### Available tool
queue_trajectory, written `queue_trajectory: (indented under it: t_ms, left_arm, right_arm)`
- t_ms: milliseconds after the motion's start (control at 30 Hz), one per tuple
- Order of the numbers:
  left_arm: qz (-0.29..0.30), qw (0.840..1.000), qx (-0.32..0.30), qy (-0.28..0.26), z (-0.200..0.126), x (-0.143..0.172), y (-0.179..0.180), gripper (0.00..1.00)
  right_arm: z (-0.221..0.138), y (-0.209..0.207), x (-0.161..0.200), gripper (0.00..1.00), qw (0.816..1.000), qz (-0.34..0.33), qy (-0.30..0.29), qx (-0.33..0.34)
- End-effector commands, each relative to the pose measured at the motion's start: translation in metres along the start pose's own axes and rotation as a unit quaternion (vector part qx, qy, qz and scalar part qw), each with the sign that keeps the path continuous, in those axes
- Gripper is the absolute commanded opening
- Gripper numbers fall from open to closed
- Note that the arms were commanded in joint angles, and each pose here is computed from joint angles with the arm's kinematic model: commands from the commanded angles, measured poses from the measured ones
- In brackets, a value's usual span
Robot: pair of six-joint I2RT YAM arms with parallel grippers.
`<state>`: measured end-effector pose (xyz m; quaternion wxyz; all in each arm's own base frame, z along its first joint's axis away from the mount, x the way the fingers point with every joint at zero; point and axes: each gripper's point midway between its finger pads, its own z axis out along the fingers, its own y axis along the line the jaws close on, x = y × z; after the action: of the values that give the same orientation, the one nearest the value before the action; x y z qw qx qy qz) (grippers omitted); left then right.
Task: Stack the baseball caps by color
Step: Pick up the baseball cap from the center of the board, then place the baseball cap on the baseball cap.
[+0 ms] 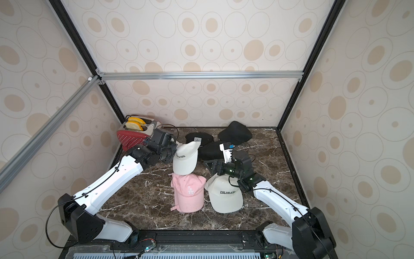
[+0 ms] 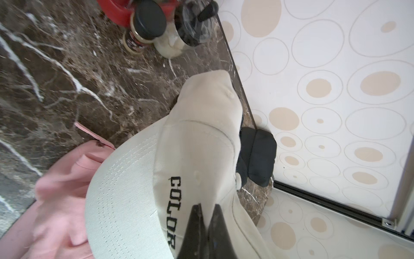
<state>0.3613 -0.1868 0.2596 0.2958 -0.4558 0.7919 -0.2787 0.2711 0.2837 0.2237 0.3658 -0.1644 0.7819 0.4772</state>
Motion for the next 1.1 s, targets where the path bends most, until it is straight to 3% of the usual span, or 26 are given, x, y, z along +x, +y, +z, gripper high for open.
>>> queue_trajectory:
  t_ms: [0, 100, 267, 533, 833, 1000, 1033, 1067]
  left_arm:
    - [-0.023, 0.997, 0.065, 0.017, -0.016, 0.007, -0.033, 0.0]
    - [-0.031, 0.996, 0.078, 0.012, -0.02, 0.01, -0.038, 0.0]
    - [-0.043, 0.996, 0.073, 0.021, -0.016, 0.017, -0.038, 0.0]
    - [-0.043, 0.996, 0.069, 0.026, -0.011, 0.021, -0.037, 0.0]
    - [-0.039, 0.996, 0.06, 0.049, -0.003, 0.032, -0.038, 0.0]
    - [-0.022, 0.997, 0.06, 0.041, -0.002, 0.03, -0.042, 0.0]
    - [-0.009, 0.998, 0.061, 0.029, -0.004, 0.025, -0.045, 0.0]
    - [0.018, 0.998, 0.064, 0.008, -0.006, 0.017, -0.051, 0.09]
  right_arm:
    - [0.008, 0.018, -0.001, 0.74, 0.999, -0.017, 0.002, -0.042]
    - [0.013, 0.023, 0.003, 0.65, 0.998, -0.032, 0.0, -0.048]
    - [0.021, 0.037, -0.002, 0.62, 0.996, -0.062, -0.006, -0.06]
    - [0.029, 0.013, -0.009, 0.51, 0.998, -0.052, -0.027, 0.001]
    - [0.043, 0.02, -0.02, 0.26, 0.998, -0.052, -0.034, -0.026]
    - [0.042, 0.02, -0.017, 0.0, 0.998, -0.055, -0.024, -0.027]
    - [0.039, 0.022, -0.016, 0.0, 0.998, -0.053, -0.019, -0.029]
    - [0.034, 0.026, -0.016, 0.0, 0.998, -0.049, -0.012, -0.04]
